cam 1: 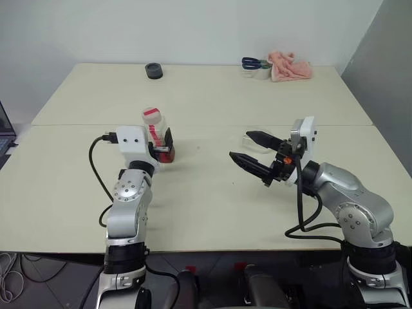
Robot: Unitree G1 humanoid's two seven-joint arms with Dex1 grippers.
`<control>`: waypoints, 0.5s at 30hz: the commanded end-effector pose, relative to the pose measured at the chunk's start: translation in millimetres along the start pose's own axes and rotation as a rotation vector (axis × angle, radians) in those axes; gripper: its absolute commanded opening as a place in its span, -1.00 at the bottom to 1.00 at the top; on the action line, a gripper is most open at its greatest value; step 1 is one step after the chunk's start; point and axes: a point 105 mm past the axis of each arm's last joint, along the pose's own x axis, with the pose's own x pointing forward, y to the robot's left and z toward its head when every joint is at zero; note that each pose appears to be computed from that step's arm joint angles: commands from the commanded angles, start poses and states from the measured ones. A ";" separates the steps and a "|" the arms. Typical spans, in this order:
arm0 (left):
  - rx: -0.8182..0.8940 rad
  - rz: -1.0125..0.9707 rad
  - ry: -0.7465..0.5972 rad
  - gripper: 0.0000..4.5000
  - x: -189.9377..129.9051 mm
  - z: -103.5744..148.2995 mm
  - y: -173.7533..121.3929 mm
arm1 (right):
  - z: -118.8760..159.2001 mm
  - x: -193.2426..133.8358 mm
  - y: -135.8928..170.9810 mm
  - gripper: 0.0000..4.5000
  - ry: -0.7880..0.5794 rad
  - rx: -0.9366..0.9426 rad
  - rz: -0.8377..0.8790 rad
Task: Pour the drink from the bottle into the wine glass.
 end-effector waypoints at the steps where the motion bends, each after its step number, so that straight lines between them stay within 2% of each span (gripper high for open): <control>1: 0.001 -0.035 -0.064 0.99 9.8 15.5 -3.2 | 12.4 0.5 4.5 1.00 -0.044 -0.026 0.009; 15: 0.009 -0.035 -0.086 0.99 26.6 15.7 1.6 | 13.8 -3.8 2.4 1.00 -0.050 -0.030 -0.030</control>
